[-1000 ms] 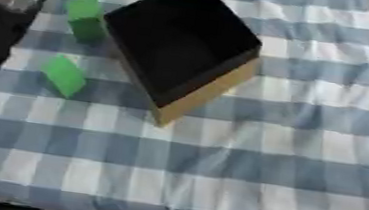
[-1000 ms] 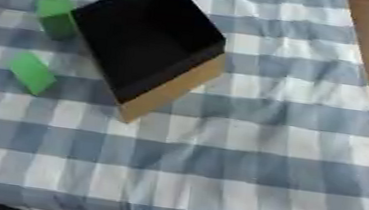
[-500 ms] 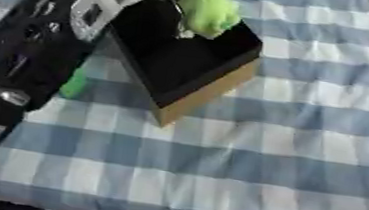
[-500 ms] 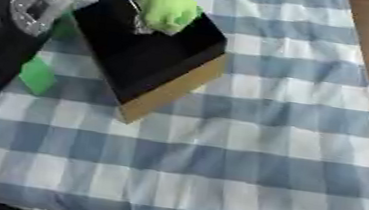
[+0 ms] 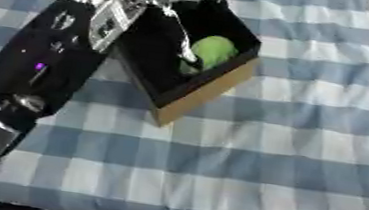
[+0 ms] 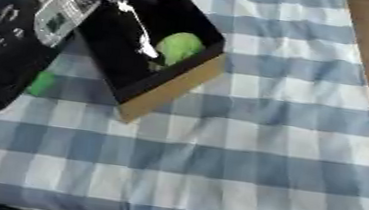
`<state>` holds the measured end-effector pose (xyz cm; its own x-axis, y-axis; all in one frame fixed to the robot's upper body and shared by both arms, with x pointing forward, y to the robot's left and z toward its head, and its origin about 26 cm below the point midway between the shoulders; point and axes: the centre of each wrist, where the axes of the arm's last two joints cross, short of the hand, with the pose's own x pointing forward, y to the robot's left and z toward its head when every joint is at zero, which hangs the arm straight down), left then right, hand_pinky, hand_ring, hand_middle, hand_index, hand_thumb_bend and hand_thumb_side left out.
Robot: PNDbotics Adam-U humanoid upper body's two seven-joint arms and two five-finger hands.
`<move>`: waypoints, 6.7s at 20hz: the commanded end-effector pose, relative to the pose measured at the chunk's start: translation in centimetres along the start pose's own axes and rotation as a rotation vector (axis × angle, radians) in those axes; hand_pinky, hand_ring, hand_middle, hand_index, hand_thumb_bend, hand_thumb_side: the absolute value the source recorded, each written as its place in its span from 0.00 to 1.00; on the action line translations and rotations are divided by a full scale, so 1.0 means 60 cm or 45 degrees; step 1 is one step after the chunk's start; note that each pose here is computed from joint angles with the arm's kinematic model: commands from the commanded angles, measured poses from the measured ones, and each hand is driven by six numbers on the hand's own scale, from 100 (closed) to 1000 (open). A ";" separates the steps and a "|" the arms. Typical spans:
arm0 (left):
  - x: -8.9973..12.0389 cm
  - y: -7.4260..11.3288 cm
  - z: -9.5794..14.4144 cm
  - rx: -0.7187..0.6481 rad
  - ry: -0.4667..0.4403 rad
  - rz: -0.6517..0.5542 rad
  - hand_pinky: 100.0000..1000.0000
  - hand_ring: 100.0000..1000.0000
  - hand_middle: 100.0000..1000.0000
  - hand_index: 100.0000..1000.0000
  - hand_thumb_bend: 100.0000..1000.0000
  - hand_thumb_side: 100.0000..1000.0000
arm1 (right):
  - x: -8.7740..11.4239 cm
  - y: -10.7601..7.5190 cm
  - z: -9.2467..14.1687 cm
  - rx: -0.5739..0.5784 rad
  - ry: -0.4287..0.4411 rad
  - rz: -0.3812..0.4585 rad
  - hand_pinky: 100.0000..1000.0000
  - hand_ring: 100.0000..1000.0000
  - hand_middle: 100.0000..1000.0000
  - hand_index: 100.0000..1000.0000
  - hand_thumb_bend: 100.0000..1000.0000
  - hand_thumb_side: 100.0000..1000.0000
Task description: Pick up objects on the table and place them in the box.
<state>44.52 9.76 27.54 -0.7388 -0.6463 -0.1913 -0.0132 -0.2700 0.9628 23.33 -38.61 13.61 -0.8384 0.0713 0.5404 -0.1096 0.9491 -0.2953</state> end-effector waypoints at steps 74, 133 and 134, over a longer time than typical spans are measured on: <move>-0.175 -0.154 0.284 -0.466 0.191 0.146 0.84 0.84 0.77 0.84 0.54 0.15 | 0.006 0.003 0.002 -0.007 0.044 0.033 0.89 1.00 0.34 0.88 0.00 0.51; -0.063 0.008 0.044 0.036 0.106 -0.019 0.85 0.83 0.79 0.87 0.53 0.30 | 0.004 0.007 0.003 0.004 0.074 -0.011 0.89 1.00 0.33 0.88 0.00 0.51; -0.064 0.007 0.045 0.034 0.113 -0.024 0.86 0.85 0.81 0.88 0.55 0.34 | 0.004 0.007 0.003 0.005 0.076 -0.012 0.89 1.00 0.33 0.88 0.00 0.51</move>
<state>45.62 13.80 28.01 -0.6885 -0.6958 -0.2043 -0.0131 -0.2697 0.9629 23.08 -38.23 12.67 -0.7942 0.0732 0.6033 -0.1176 0.9554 -0.2708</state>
